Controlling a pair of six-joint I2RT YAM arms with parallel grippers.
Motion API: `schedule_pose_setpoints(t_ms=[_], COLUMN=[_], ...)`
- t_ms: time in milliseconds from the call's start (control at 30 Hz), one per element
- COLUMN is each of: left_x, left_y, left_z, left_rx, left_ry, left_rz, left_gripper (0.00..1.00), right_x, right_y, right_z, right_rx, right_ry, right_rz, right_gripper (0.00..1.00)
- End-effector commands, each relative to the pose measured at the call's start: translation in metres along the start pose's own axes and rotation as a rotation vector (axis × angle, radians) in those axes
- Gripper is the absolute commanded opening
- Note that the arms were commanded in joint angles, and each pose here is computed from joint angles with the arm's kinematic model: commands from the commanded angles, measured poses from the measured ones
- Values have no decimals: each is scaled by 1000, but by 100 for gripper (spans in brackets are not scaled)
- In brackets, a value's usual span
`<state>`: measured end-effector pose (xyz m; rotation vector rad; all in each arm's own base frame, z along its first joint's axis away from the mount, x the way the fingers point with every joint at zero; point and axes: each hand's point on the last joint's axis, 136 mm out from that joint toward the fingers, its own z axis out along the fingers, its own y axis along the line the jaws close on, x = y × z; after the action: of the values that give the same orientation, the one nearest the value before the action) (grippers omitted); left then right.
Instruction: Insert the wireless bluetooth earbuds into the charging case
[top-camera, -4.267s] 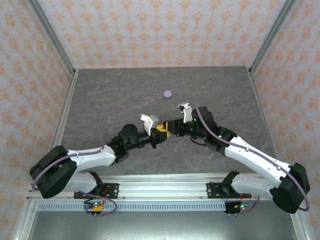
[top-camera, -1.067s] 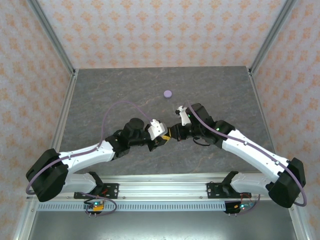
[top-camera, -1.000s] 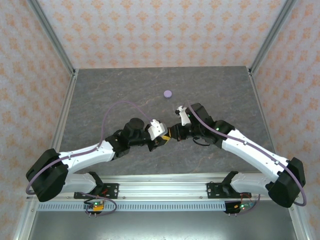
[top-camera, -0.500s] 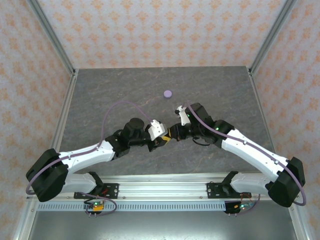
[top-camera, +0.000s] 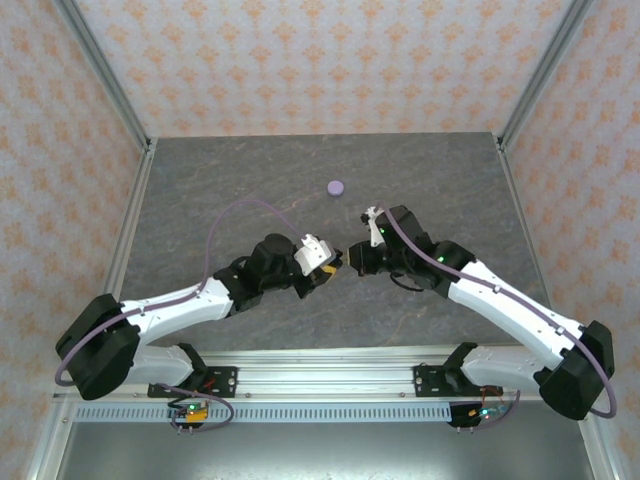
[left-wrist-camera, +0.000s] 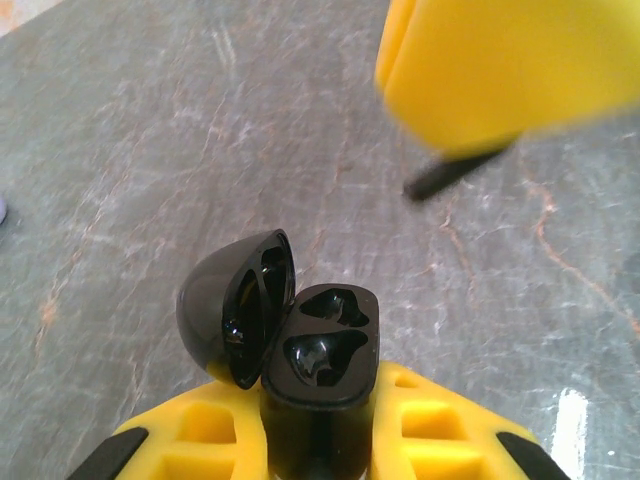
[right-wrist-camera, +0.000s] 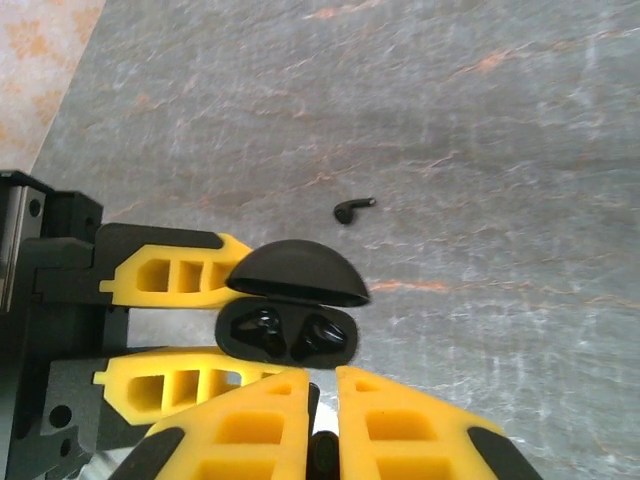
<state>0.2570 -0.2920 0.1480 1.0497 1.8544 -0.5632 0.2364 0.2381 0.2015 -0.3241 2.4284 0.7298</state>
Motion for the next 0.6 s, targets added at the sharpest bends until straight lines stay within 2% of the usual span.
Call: schedule_pose_setpoints(t_ms=[0, 133, 400, 567], left_x=[2, 0, -19, -25], left_y=[12, 18, 19, 20], left_z=[-2, -16, -45, -55], left_rx=[-77, -125, -150, -159], left_ry=[34, 31, -28, -38], left_rz=[-46, -117, -253, -291], left_gripper=[16, 16, 16, 16], right_x=[1, 7, 28, 40], right_y=[-36, -64, -87, -98], right_z=[1, 15, 70, 92], right_rx=[121, 168, 179, 213], right_ry=[-11, 39, 279, 431], right_rz=[82, 136, 141, 137], right_gripper=[12, 12, 13, 13])
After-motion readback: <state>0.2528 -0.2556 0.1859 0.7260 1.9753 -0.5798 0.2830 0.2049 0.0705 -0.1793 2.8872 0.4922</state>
